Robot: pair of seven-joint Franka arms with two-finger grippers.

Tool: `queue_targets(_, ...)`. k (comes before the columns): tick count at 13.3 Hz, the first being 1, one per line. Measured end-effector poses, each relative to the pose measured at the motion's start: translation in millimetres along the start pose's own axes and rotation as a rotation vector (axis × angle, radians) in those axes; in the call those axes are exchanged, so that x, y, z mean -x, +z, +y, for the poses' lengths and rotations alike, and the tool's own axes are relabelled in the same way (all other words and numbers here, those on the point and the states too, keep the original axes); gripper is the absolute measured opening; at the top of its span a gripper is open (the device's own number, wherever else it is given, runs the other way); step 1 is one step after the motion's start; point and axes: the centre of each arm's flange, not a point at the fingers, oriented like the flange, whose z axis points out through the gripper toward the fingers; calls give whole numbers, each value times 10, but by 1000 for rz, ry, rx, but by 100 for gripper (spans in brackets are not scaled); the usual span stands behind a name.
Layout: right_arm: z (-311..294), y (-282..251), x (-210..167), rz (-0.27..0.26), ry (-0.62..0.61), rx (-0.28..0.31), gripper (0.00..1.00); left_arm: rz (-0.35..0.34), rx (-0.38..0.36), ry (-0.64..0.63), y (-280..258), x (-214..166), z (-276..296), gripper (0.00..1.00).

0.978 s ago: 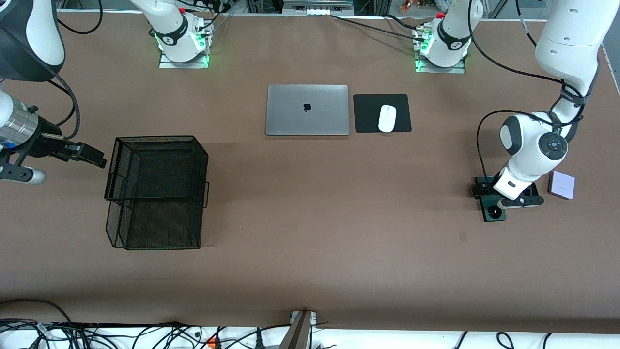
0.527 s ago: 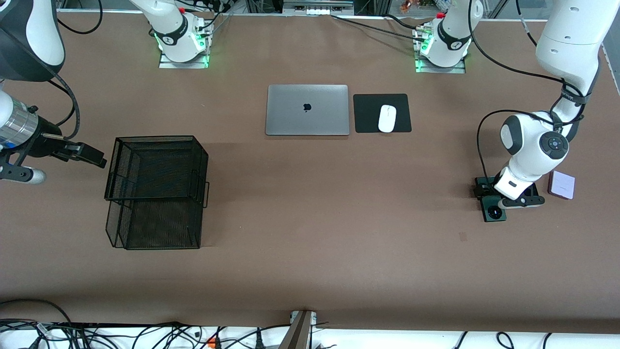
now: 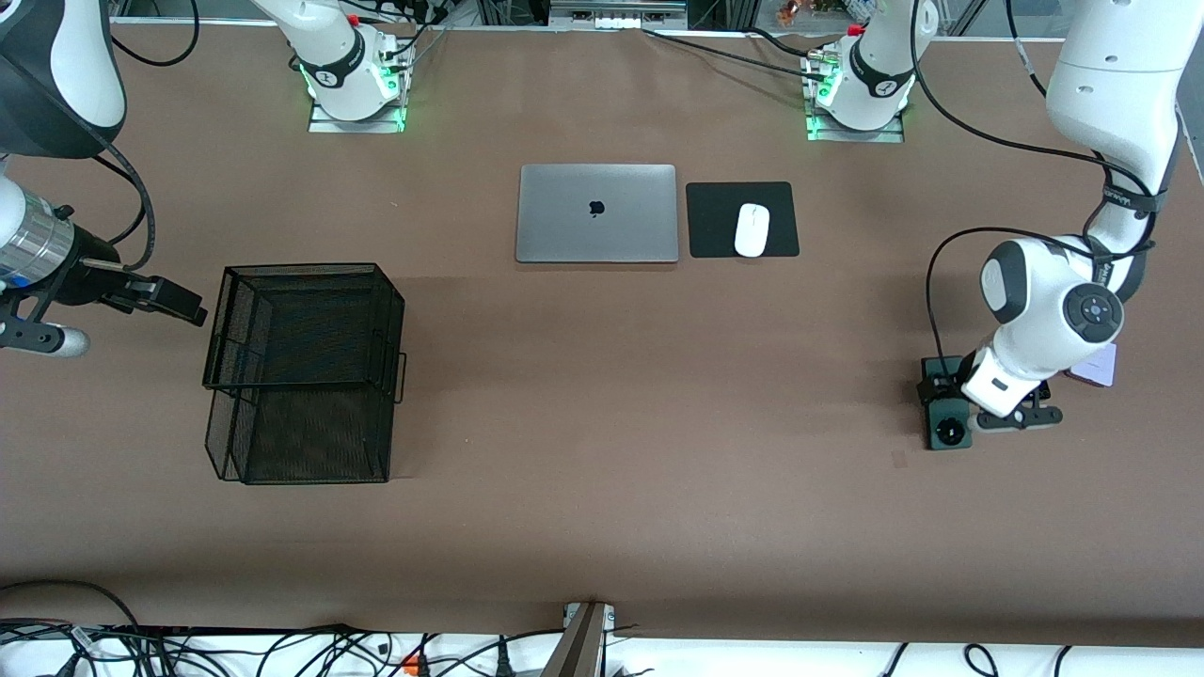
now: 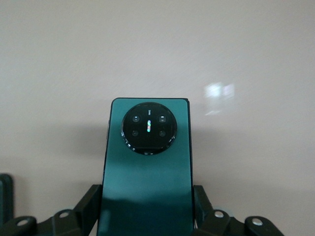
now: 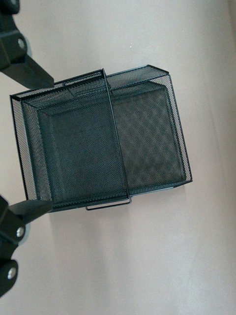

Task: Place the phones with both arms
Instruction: 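Carry the teal phone with the left gripper toward the laptop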

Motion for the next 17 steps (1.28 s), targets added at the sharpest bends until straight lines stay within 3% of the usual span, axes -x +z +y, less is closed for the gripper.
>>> queue_targets(3, -7, 21, -5, -3, -1, 1, 100, -1, 41, -37, -115, -44, 542, 79)
queue_targets(8, 15, 33, -12, -5, 7, 2, 100, -17, 48, -106, -28, 17, 885, 79)
queue_targets(11, -4, 58, -14, -10, 5, 3, 100, -17, 61, -153, -71, 181, 1697, 79)
queue_targets(17, 53, 50, -25, -6, 13, 9, 100, -4, 118, -197, -261, 881, 3658, 79)
